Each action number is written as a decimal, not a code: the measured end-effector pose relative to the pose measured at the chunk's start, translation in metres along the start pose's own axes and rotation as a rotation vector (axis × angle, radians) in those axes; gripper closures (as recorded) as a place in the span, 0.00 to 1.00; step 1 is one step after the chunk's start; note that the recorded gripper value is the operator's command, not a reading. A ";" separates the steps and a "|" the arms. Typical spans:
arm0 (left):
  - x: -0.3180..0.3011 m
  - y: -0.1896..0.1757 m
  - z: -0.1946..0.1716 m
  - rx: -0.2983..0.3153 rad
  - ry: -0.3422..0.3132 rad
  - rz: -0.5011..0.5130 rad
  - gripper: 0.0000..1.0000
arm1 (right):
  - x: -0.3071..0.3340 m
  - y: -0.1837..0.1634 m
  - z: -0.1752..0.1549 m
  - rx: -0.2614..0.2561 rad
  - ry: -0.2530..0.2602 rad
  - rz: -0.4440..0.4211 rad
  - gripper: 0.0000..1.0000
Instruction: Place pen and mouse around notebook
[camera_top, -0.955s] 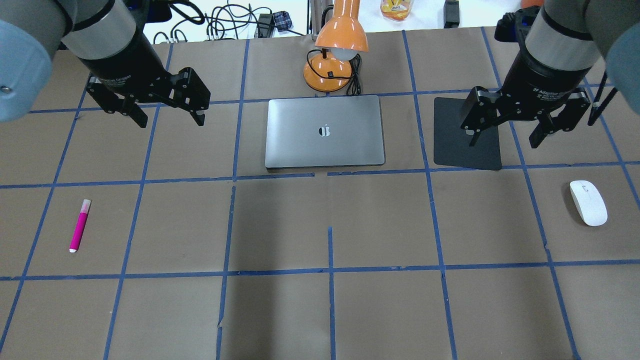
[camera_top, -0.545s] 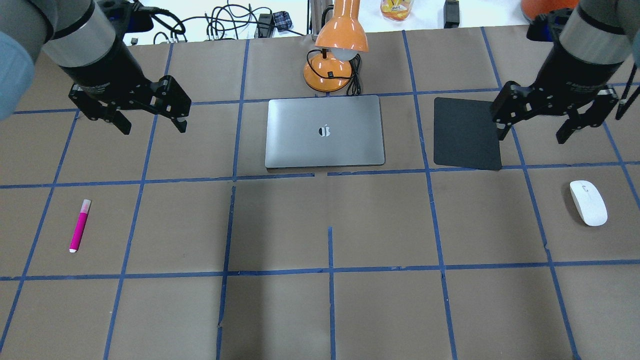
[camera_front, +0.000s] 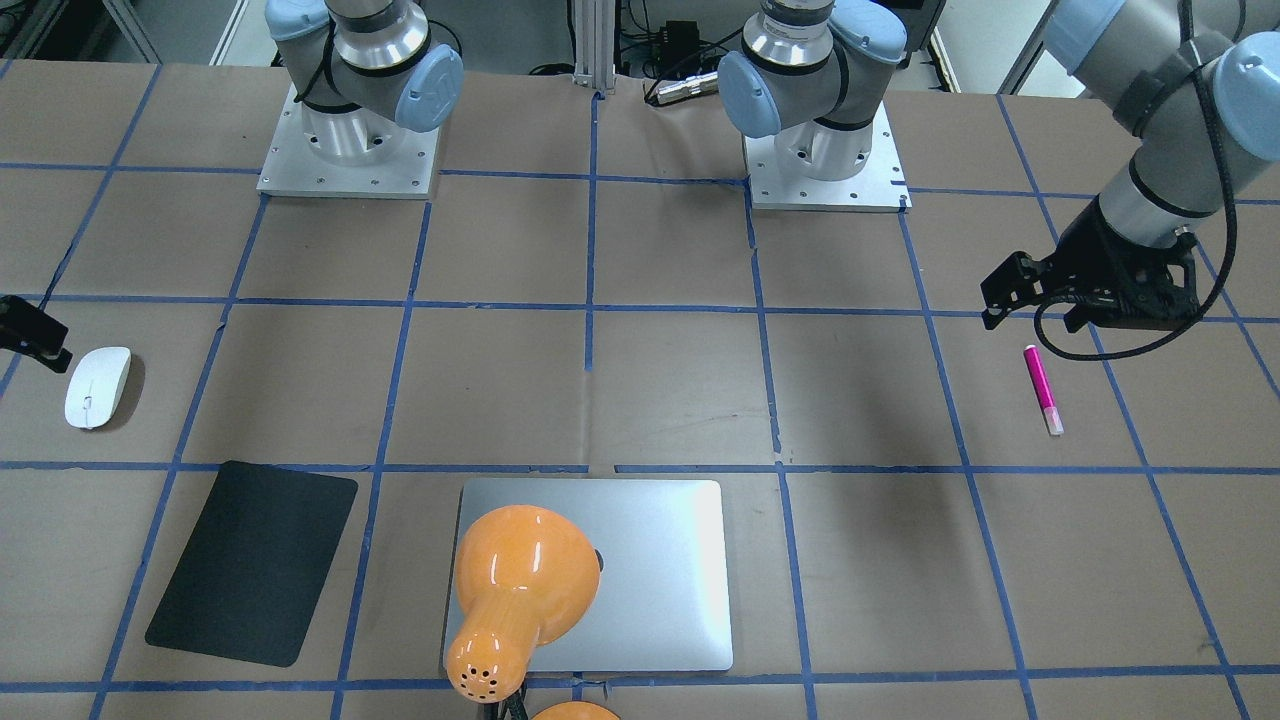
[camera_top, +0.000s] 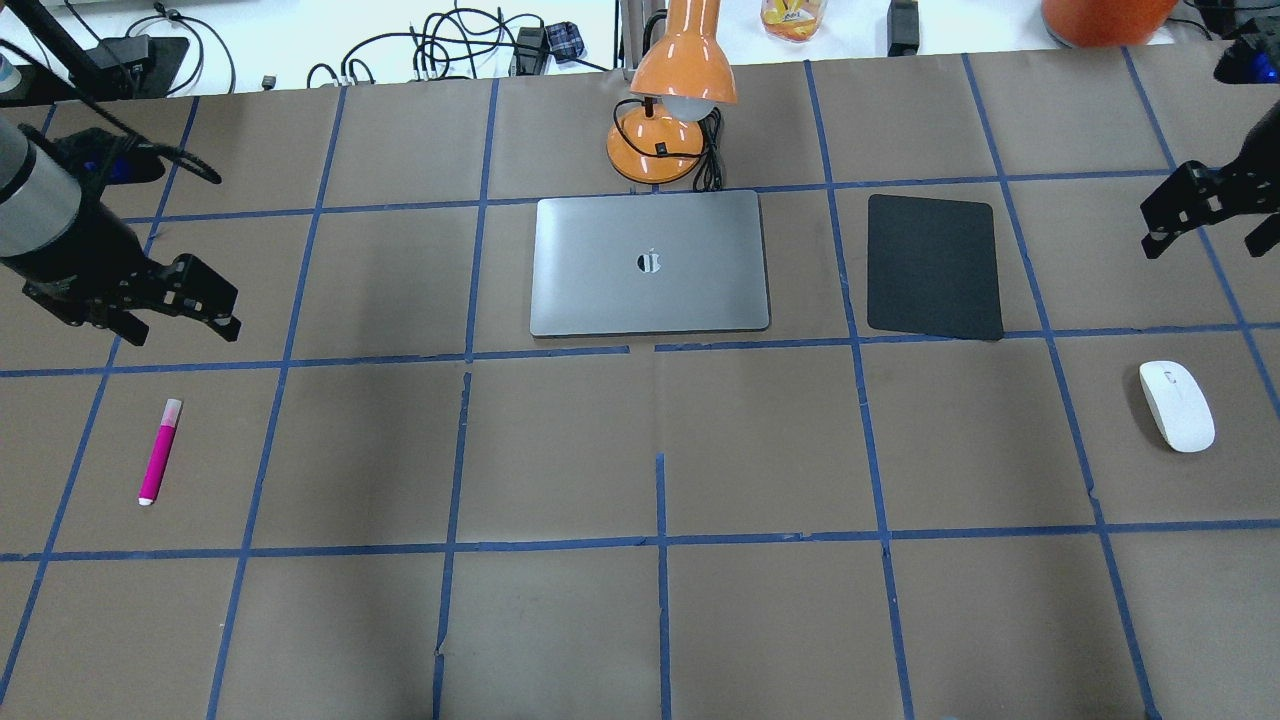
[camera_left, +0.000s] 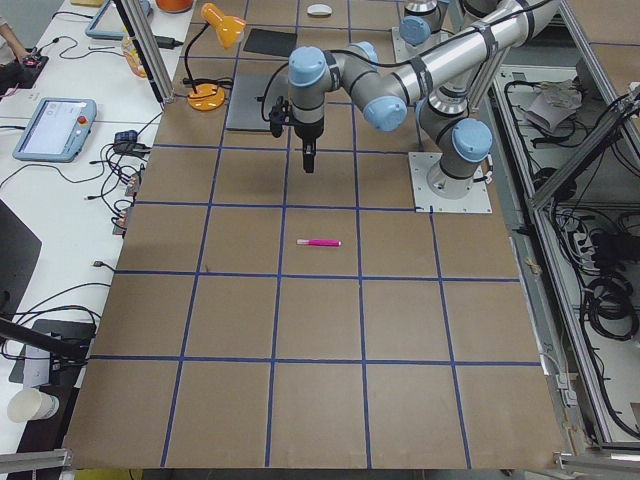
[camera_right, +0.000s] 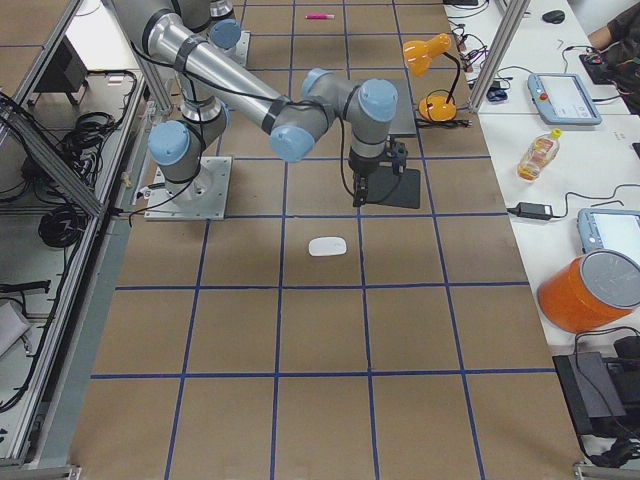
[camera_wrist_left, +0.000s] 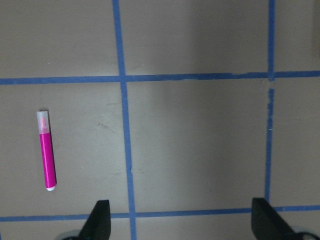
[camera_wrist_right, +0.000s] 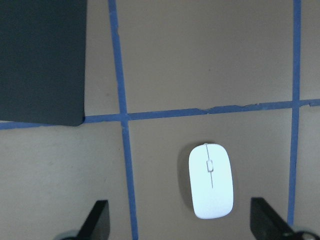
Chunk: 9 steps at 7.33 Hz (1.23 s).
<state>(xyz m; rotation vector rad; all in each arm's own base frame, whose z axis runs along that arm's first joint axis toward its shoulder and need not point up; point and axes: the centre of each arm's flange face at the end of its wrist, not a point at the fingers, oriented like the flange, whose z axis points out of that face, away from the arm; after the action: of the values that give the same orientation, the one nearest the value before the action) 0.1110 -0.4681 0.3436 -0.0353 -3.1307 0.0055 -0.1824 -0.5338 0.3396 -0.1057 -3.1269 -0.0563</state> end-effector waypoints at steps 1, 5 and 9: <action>-0.016 0.005 0.029 0.016 -0.011 0.019 0.00 | 0.012 0.003 0.034 0.016 0.010 -0.012 0.00; -0.095 0.013 0.119 0.028 -0.020 0.106 0.00 | 0.028 0.030 0.124 0.056 0.037 -0.045 0.00; -0.121 0.011 0.166 0.000 0.001 0.083 0.62 | 0.038 0.033 0.157 0.023 0.016 -0.035 0.00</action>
<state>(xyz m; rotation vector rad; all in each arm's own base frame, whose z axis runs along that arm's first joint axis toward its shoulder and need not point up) 0.2304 -0.4599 0.1762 -0.1650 -3.1257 0.0055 -0.2195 -0.4922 0.1848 -0.0501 -3.1123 -0.0215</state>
